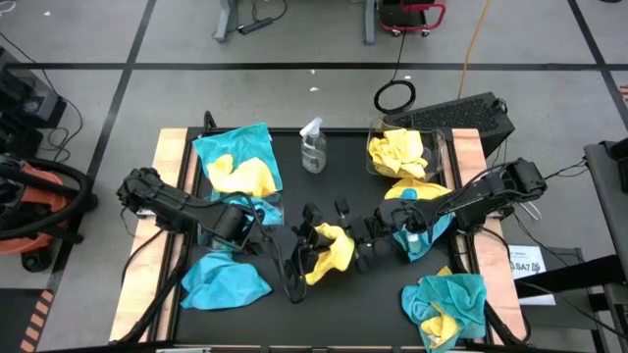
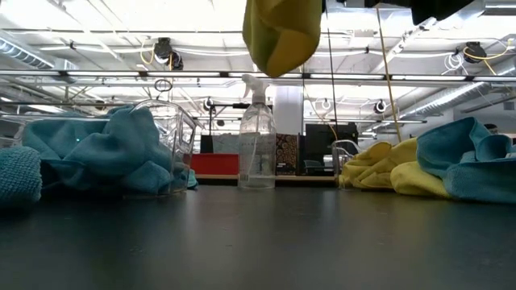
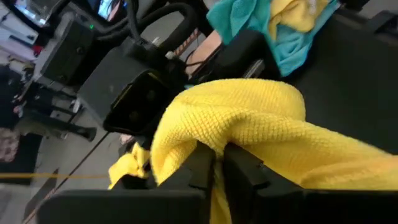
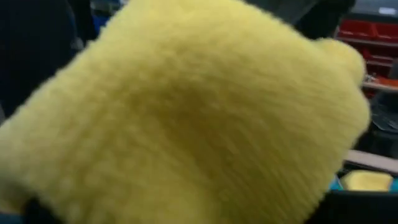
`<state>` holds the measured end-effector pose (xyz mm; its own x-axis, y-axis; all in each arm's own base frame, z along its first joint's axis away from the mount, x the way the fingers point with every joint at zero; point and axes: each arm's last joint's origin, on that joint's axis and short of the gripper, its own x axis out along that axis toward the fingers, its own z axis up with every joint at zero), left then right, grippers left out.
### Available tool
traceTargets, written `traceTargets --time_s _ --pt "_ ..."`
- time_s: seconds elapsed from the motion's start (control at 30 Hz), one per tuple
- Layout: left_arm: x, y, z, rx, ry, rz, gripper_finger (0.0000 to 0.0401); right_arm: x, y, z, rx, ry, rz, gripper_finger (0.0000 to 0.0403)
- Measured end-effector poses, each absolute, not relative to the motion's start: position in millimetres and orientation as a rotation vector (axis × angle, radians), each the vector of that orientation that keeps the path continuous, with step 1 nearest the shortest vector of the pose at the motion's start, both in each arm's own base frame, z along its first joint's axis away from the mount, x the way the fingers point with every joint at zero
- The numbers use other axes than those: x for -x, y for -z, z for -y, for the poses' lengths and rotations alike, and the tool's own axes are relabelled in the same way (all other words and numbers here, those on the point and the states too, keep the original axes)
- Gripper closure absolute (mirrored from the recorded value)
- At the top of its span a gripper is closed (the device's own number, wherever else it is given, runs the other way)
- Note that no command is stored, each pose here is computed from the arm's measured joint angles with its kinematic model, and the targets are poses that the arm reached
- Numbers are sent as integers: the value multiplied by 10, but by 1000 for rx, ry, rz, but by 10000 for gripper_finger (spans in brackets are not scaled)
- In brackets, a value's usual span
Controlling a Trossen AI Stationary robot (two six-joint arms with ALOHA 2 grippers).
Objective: Sort microfiber towel by color & place in baskets
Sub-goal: Put the yellow towel into the top transparent bin
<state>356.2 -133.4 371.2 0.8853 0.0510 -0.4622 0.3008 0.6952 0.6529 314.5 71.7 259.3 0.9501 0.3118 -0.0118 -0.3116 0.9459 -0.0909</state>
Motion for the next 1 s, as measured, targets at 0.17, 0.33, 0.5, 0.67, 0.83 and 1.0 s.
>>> traceTargets --time_s 0.17,0.33,0.5,0.67,0.83,1.0 --pt "-3542 -3701 1330 -821 59 -512 294 -3148 -2506 -646 100 -271 -99 393" --pt "-3493 -3662 1297 -774 -17 -583 223 -3093 -2499 -549 102 -187 -188 388" --pt "-3394 -3666 1279 -721 -55 -638 195 -2924 -2623 -389 164 -41 -264 393" --pt "-3281 -3680 1280 -641 -71 -680 193 -2643 -2842 -180 211 94 -303 395" --pt "-3159 -3575 1331 -545 -46 -797 193 -2296 -3007 61 250 270 -372 395" --pt "-3096 -3317 1419 -456 -12 -883 193 -1960 -3131 284 258 420 -409 395"
